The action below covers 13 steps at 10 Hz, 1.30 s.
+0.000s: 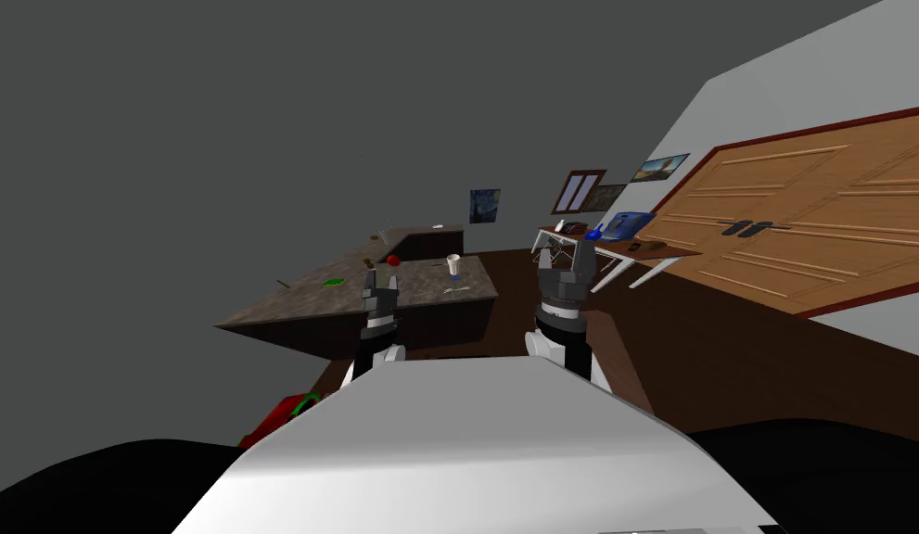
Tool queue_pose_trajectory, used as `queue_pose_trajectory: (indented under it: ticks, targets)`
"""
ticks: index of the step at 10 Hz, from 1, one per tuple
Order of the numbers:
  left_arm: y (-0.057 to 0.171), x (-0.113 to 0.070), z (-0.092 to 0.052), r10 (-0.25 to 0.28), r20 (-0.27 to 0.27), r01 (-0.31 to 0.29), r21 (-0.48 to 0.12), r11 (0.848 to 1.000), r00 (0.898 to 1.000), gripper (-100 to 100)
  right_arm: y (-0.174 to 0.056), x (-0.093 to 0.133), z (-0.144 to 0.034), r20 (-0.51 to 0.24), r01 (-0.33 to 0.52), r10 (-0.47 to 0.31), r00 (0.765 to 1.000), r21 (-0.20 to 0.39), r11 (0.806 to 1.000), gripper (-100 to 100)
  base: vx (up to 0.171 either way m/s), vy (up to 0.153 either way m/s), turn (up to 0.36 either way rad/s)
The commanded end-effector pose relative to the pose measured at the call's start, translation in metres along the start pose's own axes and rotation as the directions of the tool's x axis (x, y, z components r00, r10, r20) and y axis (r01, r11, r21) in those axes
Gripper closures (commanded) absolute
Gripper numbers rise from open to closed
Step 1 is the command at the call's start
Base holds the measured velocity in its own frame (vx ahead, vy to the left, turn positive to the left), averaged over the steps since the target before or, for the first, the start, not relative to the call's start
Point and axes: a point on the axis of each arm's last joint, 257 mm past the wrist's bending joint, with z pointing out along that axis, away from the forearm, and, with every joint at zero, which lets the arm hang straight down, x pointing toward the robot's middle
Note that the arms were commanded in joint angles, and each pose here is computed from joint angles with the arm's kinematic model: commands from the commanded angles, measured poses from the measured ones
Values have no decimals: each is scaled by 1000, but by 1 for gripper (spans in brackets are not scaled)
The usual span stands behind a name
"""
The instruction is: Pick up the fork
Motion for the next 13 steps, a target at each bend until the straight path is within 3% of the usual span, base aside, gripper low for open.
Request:
queue_pose_trajectory:
  ticks: [1,7,8,12,13]
  targets:
    - [3,0,0,5,-24,-5,-15,1000,1000,-100,0,0,0,0,0,0,1000,0,1000,0,-5,-5,-85]
    - [28,-14,-2,-15,-108,-2,-152,988,994,-100,0,0,0,0,0,0,1000,0,1000,0,-19,-16,-198]
    - [28,-13,-2,-10,-118,-8,-153,988,993,-100,0,0,0,0,0,0,1000,0,1000,0,-15,-13,-80]
    - [53,-33,-5,-59,-135,16,-294,956,989,-100,0,0,0,0,0,0,1000,0,1000,0,-15,-29,-268]
    - [55,-33,-6,-53,-144,7,-306,952,988,-100,0,0,0,0,0,0,1000,0,1000,0,-8,-23,-118]
